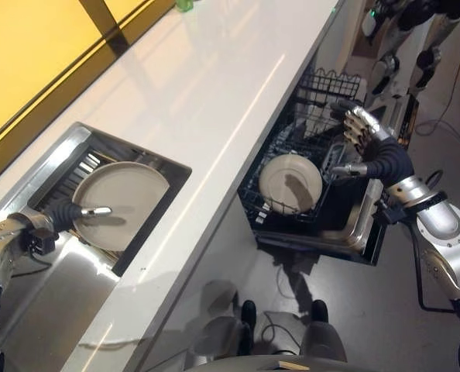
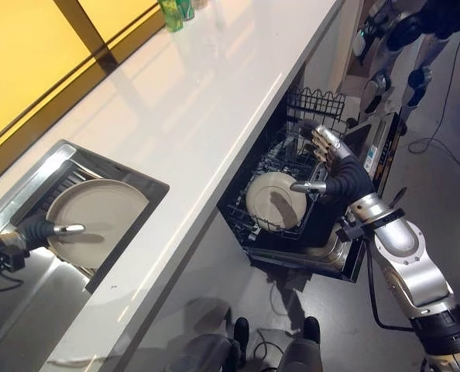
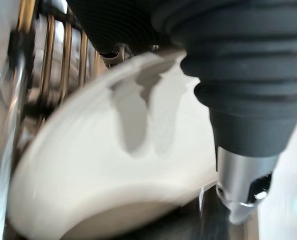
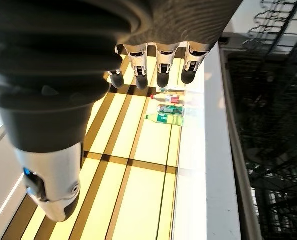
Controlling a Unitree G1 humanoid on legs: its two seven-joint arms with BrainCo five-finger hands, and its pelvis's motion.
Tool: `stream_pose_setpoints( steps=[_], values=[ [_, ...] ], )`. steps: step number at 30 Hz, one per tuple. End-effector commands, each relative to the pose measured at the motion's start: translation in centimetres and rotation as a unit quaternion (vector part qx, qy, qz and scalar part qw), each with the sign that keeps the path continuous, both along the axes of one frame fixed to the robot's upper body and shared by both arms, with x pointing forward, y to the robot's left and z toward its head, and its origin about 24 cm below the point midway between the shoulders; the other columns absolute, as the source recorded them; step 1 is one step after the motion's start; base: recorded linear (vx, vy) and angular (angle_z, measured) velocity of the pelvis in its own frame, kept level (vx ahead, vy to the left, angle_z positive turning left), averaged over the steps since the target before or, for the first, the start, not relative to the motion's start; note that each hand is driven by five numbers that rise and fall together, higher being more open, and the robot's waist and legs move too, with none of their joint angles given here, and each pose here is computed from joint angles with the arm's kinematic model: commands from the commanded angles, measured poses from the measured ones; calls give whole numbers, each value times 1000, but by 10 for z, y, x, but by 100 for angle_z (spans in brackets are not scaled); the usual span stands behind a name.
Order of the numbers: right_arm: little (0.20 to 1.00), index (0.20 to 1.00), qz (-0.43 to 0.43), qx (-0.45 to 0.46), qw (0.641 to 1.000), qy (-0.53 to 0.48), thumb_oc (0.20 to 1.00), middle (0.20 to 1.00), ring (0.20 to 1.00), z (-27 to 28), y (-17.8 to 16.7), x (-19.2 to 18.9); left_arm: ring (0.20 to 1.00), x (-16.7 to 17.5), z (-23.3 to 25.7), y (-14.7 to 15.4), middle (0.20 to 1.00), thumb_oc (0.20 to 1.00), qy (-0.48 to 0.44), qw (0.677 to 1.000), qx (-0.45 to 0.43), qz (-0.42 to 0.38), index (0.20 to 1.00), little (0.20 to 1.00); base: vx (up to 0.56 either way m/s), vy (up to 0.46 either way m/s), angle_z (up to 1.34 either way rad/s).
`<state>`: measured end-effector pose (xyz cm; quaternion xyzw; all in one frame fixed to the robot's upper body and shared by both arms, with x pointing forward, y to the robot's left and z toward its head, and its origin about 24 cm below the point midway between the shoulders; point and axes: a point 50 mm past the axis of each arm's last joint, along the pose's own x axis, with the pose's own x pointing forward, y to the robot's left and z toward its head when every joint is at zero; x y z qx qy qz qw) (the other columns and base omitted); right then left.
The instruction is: Pick up plates and place into dishwasher.
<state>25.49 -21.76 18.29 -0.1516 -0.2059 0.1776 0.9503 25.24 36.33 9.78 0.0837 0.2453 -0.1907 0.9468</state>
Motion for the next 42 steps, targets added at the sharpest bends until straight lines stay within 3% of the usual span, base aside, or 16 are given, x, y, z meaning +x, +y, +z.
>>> stream_pose_setpoints(
  steps=[1,2,4,5,7,8,15,21,29,37,42],
  values=[
    [1000,1000,29,5,999,-38,1000,1000,1000,19,3,-10,639,-6,-25,-34,639,639,41,994,-39,-91,639,639,83,25,4],
    [1000,1000,26,4,999,-35,1000,1000,1000,18,2,-10,580,-8,-28,-34,580,580,48,994,-33,-94,580,580,90,36,3],
    [1000,1000,21,3,999,-26,1000,1000,1000,14,1,-11,564,-13,-34,-36,564,564,57,993,-27,-96,564,564,104,38,5],
    [1000,1000,19,3,1000,-22,1000,1000,1000,13,0,-11,517,-14,-36,-36,517,517,60,994,-25,-93,517,517,87,16,12],
    [1000,1000,15,4,1000,-15,1000,1000,1000,9,-1,-12,338,-17,-39,-34,338,338,57,995,-15,-86,338,338,71,0,9],
    [1000,1000,13,6,1000,-13,1000,1000,1000,7,-1,-13,200,-18,-40,-33,200,200,52,996,-9,-78,200,200,52,-11,3],
    [1000,1000,-3,23,1000,-6,1000,1000,1000,-4,-4,-19,200,-18,-34,-13,200,200,-43,998,31,46,200,200,13,-35,7],
    [1000,1000,-19,41,999,-16,1000,1000,1000,-9,-7,-24,200,-16,-8,-3,200,200,-180,974,56,125,200,200,-54,-76,7],
    [1000,1000,-39,84,995,-45,1000,1000,1000,-18,1,-29,200,-22,52,1,200,200,-402,878,123,227,200,200,-114,-163,8],
    [1000,1000,-50,109,990,-73,1000,1000,1000,-16,6,-32,200,-48,84,-2,200,200,-517,795,156,276,200,200,-122,-184,3],
    [1000,1000,-24,119,984,-130,1000,1000,1000,2,10,-35,200,-50,94,-13,200,200,-545,784,140,261,200,200,-125,-187,-3]
  ],
)
